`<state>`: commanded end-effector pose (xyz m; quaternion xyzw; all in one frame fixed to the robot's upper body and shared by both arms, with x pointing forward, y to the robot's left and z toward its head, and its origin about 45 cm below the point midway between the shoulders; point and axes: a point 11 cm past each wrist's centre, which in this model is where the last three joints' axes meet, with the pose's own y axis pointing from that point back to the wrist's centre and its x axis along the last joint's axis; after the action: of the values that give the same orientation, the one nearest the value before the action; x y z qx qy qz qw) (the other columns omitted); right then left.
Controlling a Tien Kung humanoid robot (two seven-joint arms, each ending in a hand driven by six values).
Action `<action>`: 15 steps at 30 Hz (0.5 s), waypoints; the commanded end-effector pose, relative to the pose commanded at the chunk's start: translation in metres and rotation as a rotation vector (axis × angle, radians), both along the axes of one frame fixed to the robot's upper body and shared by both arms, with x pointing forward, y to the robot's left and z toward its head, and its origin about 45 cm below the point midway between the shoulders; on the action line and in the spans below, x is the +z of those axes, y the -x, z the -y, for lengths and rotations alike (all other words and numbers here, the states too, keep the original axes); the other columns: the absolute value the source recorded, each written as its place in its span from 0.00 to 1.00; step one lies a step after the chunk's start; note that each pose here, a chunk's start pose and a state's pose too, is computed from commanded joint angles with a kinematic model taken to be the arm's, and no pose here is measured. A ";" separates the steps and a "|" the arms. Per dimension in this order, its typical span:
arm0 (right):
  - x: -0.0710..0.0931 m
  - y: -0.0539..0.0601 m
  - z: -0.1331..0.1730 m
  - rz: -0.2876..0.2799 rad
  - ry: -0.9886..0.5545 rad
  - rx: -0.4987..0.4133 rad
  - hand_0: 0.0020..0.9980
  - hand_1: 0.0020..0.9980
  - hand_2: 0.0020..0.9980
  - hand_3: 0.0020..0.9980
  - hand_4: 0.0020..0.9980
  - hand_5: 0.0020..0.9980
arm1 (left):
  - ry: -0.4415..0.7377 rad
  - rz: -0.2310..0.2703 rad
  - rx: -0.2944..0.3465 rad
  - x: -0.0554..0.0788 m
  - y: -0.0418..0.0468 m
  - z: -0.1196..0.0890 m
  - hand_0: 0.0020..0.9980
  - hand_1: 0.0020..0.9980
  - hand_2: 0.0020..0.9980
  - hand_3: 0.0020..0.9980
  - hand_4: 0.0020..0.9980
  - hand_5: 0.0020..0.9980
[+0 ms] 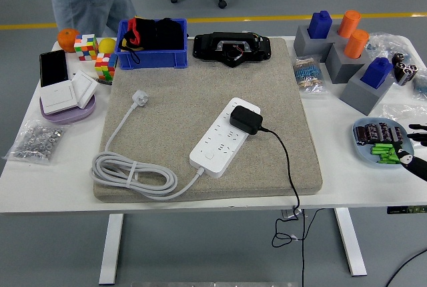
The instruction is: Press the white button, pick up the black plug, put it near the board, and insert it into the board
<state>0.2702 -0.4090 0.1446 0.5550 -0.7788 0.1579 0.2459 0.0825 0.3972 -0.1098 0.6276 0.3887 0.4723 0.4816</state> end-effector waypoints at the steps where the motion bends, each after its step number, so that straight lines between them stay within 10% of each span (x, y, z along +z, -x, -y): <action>1: -0.001 0.001 0.000 -0.003 -0.006 -0.005 0.70 0.63 0.62 0.67 0.87 0.15 | 0.000 -0.001 -0.001 0.000 0.0006 0.000 0.68 0.68 0.66 0.68 0.55 0.19; 15: -0.012 0.007 0.000 -0.072 -0.098 0.010 0.70 0.70 0.70 0.75 0.91 0.24 | -0.002 -0.009 0.001 -0.001 0.0057 -0.001 0.68 0.68 0.66 0.68 0.55 0.19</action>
<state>0.2628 -0.4085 0.1330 0.5756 -0.7735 0.1009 0.2456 0.0768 0.3981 -0.1106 0.6301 0.3905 0.4701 0.4791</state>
